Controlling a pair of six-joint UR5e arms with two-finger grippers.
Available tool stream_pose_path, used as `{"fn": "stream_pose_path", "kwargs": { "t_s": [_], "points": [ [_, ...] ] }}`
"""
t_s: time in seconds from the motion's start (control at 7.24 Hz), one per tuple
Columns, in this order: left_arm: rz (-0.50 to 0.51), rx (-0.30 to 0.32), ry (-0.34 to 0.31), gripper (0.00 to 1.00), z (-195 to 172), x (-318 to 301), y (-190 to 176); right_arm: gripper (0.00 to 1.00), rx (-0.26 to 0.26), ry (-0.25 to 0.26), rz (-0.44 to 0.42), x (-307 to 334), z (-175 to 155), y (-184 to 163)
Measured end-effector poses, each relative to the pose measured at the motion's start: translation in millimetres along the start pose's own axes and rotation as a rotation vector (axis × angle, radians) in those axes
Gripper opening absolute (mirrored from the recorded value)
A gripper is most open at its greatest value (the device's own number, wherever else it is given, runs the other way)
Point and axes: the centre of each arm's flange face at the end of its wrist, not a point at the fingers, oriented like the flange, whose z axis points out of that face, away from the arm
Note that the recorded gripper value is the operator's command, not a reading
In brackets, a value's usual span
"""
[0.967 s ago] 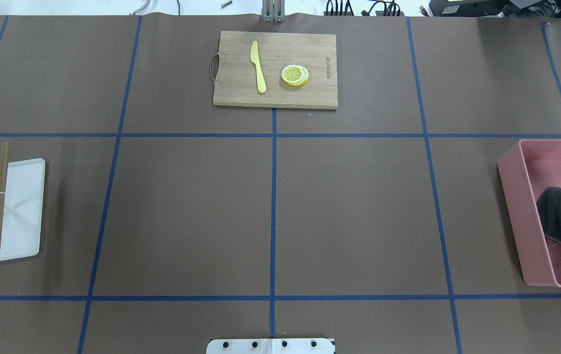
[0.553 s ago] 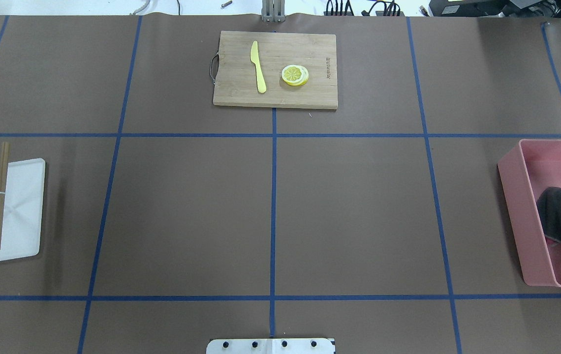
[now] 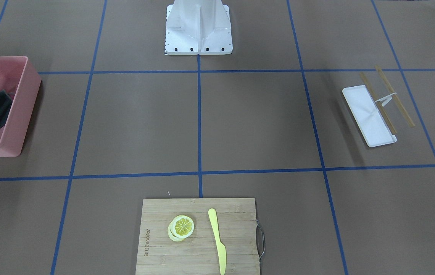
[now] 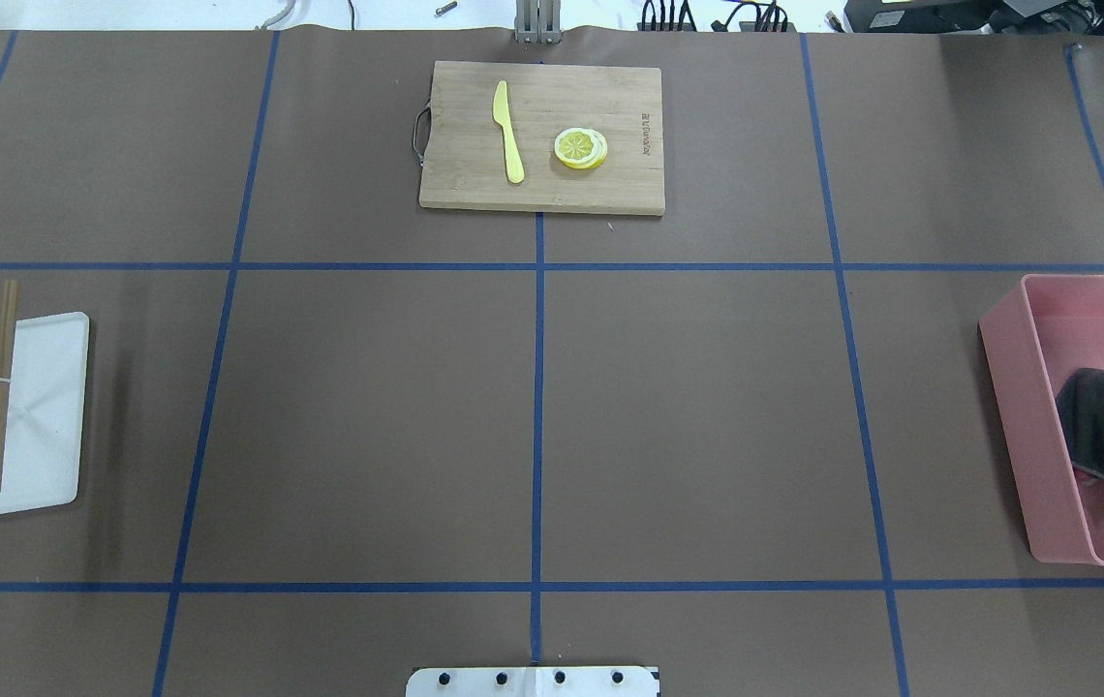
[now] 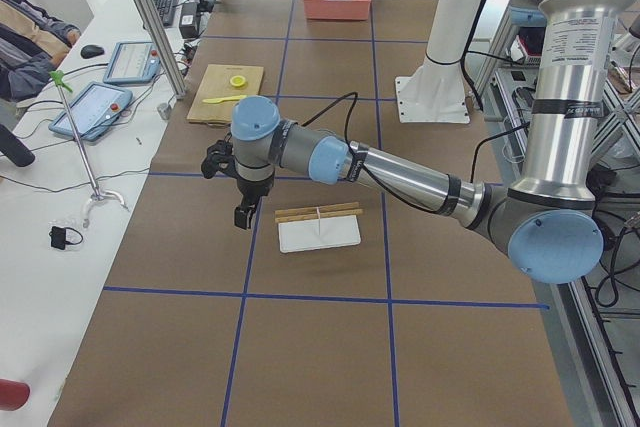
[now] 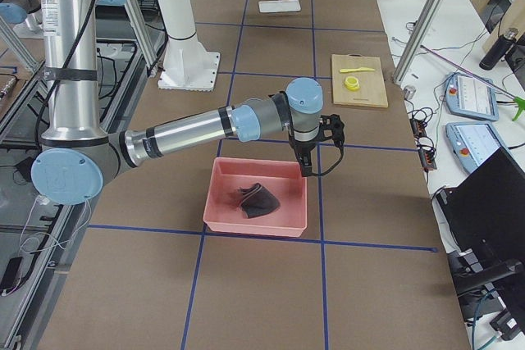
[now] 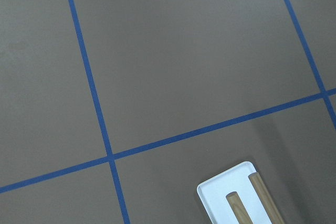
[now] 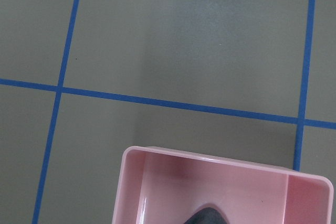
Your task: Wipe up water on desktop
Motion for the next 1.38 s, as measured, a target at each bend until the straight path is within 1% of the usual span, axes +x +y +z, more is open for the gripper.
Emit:
{"fn": "stream_pose_path", "kwargs": {
  "t_s": [1.38],
  "points": [
    [0.002, -0.007, 0.001, 0.98, 4.6, -3.3, 4.6, 1.00, -0.001, -0.004, 0.000, 0.0, -0.6, 1.9]
  ]
}}
